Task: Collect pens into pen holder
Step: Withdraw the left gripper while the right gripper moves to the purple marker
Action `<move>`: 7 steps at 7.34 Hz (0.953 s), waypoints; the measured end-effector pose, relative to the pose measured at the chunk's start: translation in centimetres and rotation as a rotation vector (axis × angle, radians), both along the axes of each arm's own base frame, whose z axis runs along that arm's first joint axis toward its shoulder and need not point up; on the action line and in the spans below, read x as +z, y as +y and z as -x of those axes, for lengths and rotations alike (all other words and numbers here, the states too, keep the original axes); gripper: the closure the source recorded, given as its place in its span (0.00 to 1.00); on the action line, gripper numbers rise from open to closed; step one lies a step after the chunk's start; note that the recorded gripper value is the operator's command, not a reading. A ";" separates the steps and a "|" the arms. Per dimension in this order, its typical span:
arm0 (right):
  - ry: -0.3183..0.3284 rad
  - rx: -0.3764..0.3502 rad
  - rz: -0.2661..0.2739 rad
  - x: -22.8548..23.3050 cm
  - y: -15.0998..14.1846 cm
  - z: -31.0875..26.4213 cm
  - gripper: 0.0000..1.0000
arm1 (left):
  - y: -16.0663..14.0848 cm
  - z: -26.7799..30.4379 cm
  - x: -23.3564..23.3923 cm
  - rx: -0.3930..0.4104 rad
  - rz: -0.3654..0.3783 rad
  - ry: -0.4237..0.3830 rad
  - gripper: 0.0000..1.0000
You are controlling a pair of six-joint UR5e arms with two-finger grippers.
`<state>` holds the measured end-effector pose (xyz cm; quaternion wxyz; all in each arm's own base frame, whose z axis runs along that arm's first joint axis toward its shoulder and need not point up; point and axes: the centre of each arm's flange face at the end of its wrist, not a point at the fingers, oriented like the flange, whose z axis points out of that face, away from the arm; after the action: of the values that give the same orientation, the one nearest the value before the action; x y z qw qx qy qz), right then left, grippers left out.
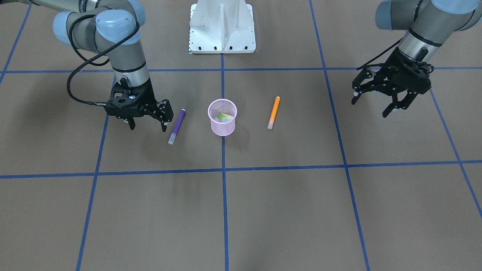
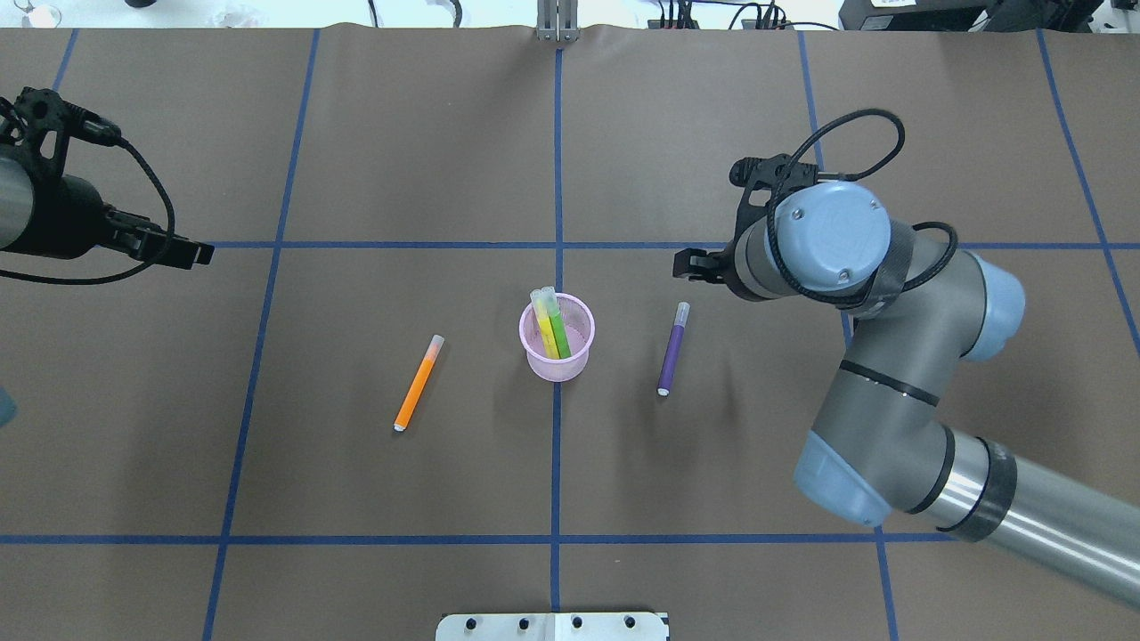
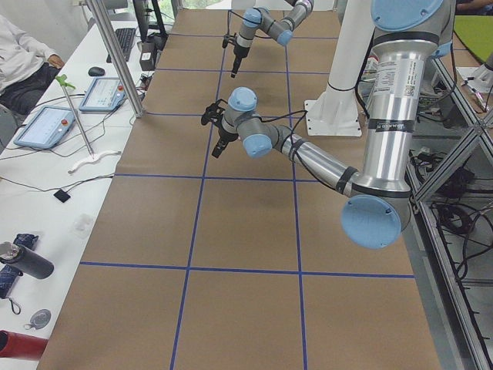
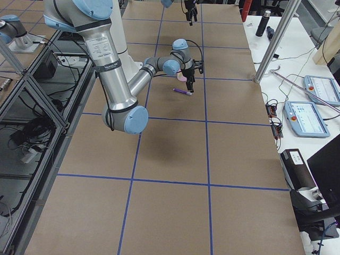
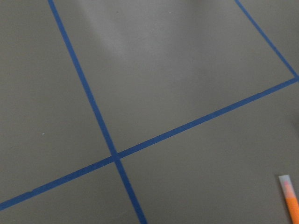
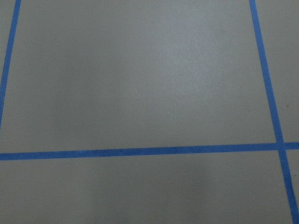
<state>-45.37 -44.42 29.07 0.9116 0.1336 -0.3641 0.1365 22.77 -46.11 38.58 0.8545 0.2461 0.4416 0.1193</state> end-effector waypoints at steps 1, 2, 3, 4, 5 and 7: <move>0.003 0.051 0.019 0.0 1.2 2.0 0.04 | 0.1 0.4 0.8 0.001 0.003 -0.013 0.00; 0.011 0.101 0.041 -0.2 1.7 4.2 0.04 | 0.2 0.6 1.3 0.002 0.007 -0.020 0.00; 0.024 0.139 0.049 -0.4 2.0 6.2 0.08 | 0.2 0.7 1.6 0.003 0.012 -0.025 0.00; 0.040 0.154 0.046 -0.4 2.7 7.7 0.16 | 0.1 0.6 2.1 0.003 0.018 -0.030 0.00; 0.059 0.159 0.043 -0.3 3.6 8.7 0.28 | 0.0 0.5 2.6 0.002 0.026 -0.034 0.00; 0.102 0.151 0.050 0.1 5.2 9.7 0.33 | -0.2 0.5 2.9 -0.003 0.037 -0.034 0.00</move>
<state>-55.06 -39.25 29.19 0.9190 0.1447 -0.3027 0.2070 22.31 -46.27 41.52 0.8665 0.2289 0.4287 0.1142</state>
